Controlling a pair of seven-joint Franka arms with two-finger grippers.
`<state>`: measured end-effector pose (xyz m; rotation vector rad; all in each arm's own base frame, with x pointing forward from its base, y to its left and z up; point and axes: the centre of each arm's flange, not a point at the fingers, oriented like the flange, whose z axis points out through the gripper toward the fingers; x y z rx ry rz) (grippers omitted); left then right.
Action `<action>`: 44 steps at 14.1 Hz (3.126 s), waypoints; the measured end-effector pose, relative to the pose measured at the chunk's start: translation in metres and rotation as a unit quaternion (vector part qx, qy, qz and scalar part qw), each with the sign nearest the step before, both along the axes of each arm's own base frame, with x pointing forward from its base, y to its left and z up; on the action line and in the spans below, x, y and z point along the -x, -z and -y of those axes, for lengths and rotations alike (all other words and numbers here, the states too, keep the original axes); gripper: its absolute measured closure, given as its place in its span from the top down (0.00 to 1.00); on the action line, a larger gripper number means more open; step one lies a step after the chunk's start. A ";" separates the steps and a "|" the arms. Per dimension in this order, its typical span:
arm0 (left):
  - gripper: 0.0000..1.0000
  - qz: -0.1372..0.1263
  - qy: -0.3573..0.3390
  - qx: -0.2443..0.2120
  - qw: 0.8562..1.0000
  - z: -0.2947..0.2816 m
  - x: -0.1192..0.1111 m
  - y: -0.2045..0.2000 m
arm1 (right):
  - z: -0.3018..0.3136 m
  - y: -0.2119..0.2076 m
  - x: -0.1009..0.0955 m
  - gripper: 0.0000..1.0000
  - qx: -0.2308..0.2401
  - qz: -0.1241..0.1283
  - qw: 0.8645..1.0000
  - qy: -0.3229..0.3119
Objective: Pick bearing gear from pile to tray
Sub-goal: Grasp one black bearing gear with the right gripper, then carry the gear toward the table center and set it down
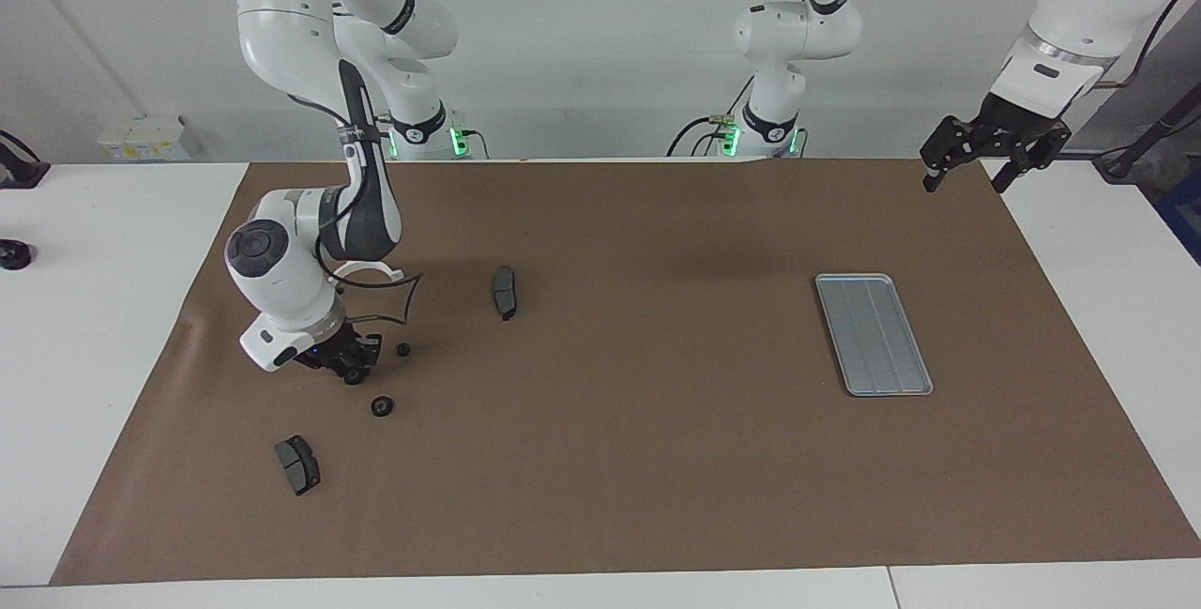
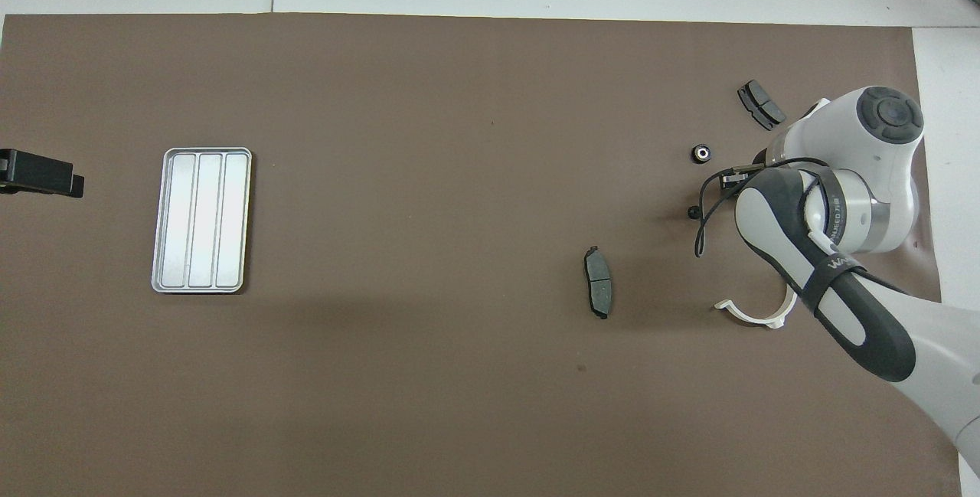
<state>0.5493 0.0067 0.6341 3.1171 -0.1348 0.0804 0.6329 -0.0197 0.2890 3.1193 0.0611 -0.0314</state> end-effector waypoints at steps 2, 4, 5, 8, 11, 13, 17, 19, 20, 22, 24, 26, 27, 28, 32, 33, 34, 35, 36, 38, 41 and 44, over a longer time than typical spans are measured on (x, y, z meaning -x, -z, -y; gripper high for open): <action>1.00 0.000 0.000 0.000 1.000 0.000 0.000 0.000 | 0.000 0.000 0.000 0.35 0.000 0.000 1.000 0.000; 1.00 0.000 0.000 0.000 1.000 0.000 0.000 0.000 | 0.000 0.000 0.000 0.35 0.000 0.000 1.000 0.000; 1.00 0.000 0.000 0.000 1.000 0.000 0.000 0.000 | 0.000 0.000 0.000 0.35 0.000 0.000 1.000 0.000; 1.00 0.000 0.000 0.000 1.000 0.000 0.000 0.000 | 0.000 0.000 0.000 0.35 0.000 0.000 1.000 0.000; 1.00 0.000 0.000 0.000 1.000 0.000 0.000 0.000 | -0.002 -0.006 -0.003 0.35 0.004 0.004 1.000 -0.005; 1.00 0.000 0.000 0.000 1.000 0.000 0.000 0.000 | -0.010 -0.018 -0.008 0.35 0.007 0.003 1.000 -0.014; 1.00 0.000 0.000 0.000 1.000 0.000 0.000 0.000 | -0.056 -0.047 -0.010 0.35 0.008 0.002 0.999 -0.047; 1.00 0.000 0.000 0.000 1.000 0.000 0.000 0.000 | -0.092 -0.067 -0.008 0.35 0.010 0.000 0.999 -0.052; 1.00 0.000 0.000 0.000 1.000 0.000 0.000 0.000 | -0.113 -0.077 -0.007 0.35 0.010 0.000 0.999 -0.048; 1.00 0.000 0.000 0.000 1.000 0.000 0.000 0.000 | -0.156 -0.093 -0.004 0.35 0.009 0.006 0.999 -0.041; 1.00 0.001 0.001 0.000 1.000 0.001 0.000 0.000 | -0.197 -0.097 0.004 0.35 0.008 0.011 0.999 -0.040; 1.00 0.001 0.003 0.000 1.000 0.003 0.000 0.000 | -0.236 -0.098 0.016 0.35 0.006 0.013 0.999 -0.043; 1.00 0.001 0.006 0.000 1.000 0.005 0.000 0.001 | -0.255 -0.099 0.022 0.35 0.001 0.015 0.999 -0.045; 1.00 0.004 0.009 0.000 1.000 0.008 -0.001 0.001 | -0.272 -0.100 0.028 0.35 -0.008 0.018 0.999 -0.047; 1.00 0.003 0.023 0.000 1.000 0.024 -0.001 0.004 | -0.327 -0.105 0.048 0.35 -0.032 0.031 0.996 -0.074; 1.00 0.003 0.027 0.000 1.000 0.029 -0.001 0.004 | -0.340 -0.105 0.054 0.35 -0.035 0.034 0.996 -0.077; 1.00 0.002 0.030 0.000 1.000 0.032 -0.001 0.004 | -0.354 -0.106 0.060 0.35 -0.039 0.039 0.995 -0.079; 1.00 0.002 0.031 -0.001 1.000 0.034 -0.001 0.005 | -0.369 -0.105 0.067 0.35 -0.043 0.044 0.995 -0.083; 1.00 0.001 0.032 -0.001 0.999 0.035 0.000 0.005 | -0.382 -0.103 0.073 0.35 -0.047 0.049 0.994 -0.088; 1.00 -0.001 0.037 -0.002 0.999 0.041 0.001 0.007 | -0.404 -0.094 0.081 0.35 -0.055 0.061 0.992 -0.099; 1.00 -0.006 0.032 -0.003 0.999 0.062 0.004 0.014 | -0.423 -0.070 0.082 0.35 -0.067 0.076 0.989 -0.110; 1.00 -0.004 0.022 -0.003 1.000 0.074 0.004 0.018 | -0.428 -0.048 0.078 0.35 -0.072 0.083 0.988 -0.111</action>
